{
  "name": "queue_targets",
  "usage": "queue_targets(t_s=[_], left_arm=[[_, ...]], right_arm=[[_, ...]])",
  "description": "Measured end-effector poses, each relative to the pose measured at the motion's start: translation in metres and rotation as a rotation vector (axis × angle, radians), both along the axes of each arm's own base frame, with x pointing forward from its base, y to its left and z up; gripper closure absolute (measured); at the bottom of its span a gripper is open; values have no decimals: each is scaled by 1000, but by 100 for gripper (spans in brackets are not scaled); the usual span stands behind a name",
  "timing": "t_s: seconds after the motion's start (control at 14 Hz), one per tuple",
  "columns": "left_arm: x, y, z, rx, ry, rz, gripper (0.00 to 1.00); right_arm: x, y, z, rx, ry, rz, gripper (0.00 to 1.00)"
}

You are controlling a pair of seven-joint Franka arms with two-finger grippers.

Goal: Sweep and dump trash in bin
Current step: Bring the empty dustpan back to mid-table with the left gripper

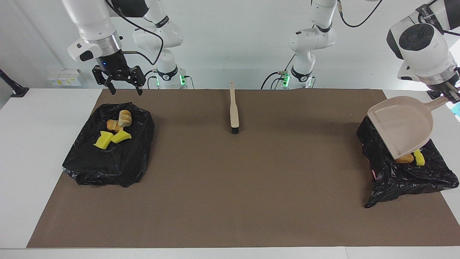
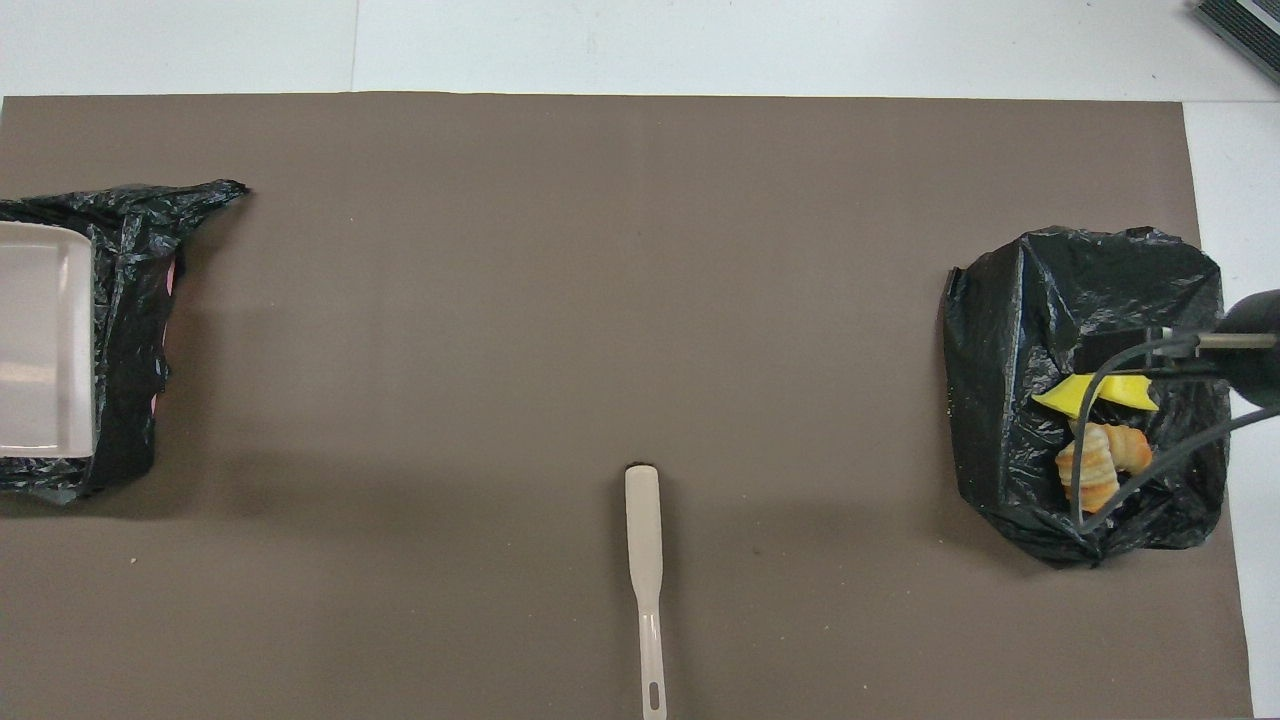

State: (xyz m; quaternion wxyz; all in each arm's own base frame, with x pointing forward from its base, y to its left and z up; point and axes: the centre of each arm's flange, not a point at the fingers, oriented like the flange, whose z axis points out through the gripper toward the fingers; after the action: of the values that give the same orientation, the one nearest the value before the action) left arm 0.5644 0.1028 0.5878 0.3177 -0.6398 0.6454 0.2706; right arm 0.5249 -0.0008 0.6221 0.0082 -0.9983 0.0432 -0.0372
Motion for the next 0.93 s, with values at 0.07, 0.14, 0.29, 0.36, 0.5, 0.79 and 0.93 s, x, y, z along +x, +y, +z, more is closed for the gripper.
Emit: queue_targets(t_s=[0.07, 0.14, 0.29, 0.36, 0.5, 0.79, 0.93], left_arm=[[-1, -12, -3, -46, -9, 23, 68], [-3, -23, -7, -105, -24, 56, 68], [-6, -36, -16, -241, -83, 165, 68], [-7, -39, -19, -293, -110, 225, 68], [-10, -45, -26, -370, -143, 323, 68], [-14, -62, -48, -508, -229, 573, 68], [-15, -86, -65, -542, -278, 718, 68]], right_arm=[[7, -5, 2, -1, -2, -8, 0], [12, -7, 2, -2, 0, -12, 0], [13, -7, 1, -3, 11, -13, 0], [13, -7, 1, -3, 12, -13, 0], [13, -7, 2, -3, 12, -13, 0], [12, -7, 2, -7, 14, 39, 0], [12, -9, 2, -8, 18, 62, 0]])
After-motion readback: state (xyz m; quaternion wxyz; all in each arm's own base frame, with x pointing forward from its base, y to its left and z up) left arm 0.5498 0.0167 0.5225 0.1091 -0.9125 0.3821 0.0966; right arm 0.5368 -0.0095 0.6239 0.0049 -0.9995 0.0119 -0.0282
